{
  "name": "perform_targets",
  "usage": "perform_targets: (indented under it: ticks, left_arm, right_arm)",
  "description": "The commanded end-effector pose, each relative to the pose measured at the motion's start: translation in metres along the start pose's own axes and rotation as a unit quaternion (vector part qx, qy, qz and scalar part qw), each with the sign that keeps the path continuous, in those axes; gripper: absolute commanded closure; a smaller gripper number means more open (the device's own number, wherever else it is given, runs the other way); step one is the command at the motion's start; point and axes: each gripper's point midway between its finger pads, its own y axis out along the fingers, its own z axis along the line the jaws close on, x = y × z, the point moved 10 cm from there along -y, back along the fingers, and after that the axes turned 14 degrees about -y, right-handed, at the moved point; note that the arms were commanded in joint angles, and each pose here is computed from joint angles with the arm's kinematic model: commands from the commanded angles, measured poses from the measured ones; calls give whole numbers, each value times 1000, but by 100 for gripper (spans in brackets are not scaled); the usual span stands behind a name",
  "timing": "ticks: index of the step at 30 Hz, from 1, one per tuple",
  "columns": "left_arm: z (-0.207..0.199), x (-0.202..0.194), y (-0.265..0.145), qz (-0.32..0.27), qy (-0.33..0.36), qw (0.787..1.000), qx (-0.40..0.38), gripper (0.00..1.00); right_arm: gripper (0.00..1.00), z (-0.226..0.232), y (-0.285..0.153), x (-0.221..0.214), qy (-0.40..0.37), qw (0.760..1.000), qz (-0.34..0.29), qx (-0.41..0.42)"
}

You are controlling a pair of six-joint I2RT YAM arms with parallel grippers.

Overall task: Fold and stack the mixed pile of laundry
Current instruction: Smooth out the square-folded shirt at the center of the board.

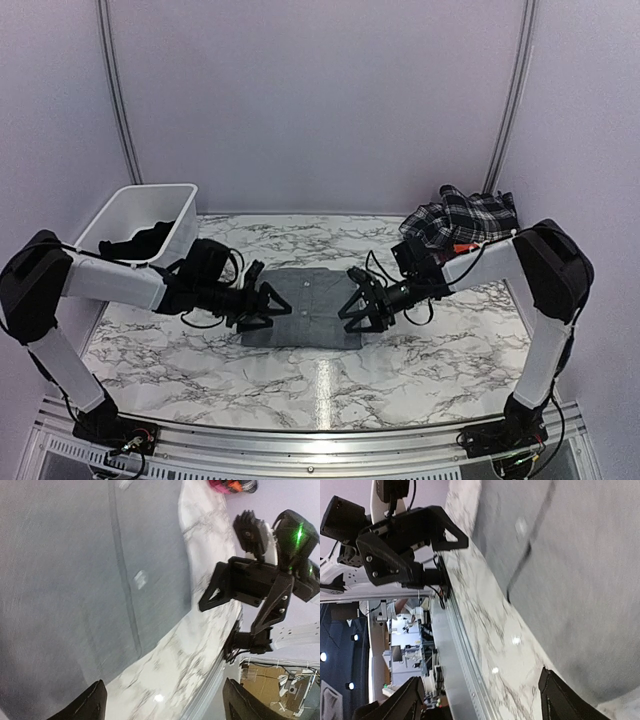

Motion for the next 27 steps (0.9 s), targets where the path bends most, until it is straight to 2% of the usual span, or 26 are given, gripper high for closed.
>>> perform_targets:
  ticks: [1,4,7,12,16,21,24,27]
  left_arm:
    - [-44,55,-7,-27,62,998,4,19]
    - [-53,98,1,-49,67,997,1,24]
    - [-63,133,13,-71,76,995,-5,29]
    - [-28,174,36,-105,15,994,-8,35]
    - [13,182,41,-122,-23,992,23,39]
    - [63,176,22,-146,-68,984,79,40]
    - [80,169,-2,-167,-88,977,97,39]
    - [70,169,-24,-183,-53,977,100,36]
  right_arm:
    - [26,18,-29,70,-75,995,-61,-29]
    - [27,-1,-32,110,-86,992,-73,-61]
    - [30,-17,-29,143,-95,989,-95,-57]
    - [31,-48,-19,179,-91,986,-131,-41]
    - [33,-94,-15,173,-54,988,-132,-58]
    - [35,-135,-15,132,3,990,-115,-87]
    - [37,-138,-20,117,13,989,-110,-96]
    - [37,-124,-27,120,-1,990,-104,-100]
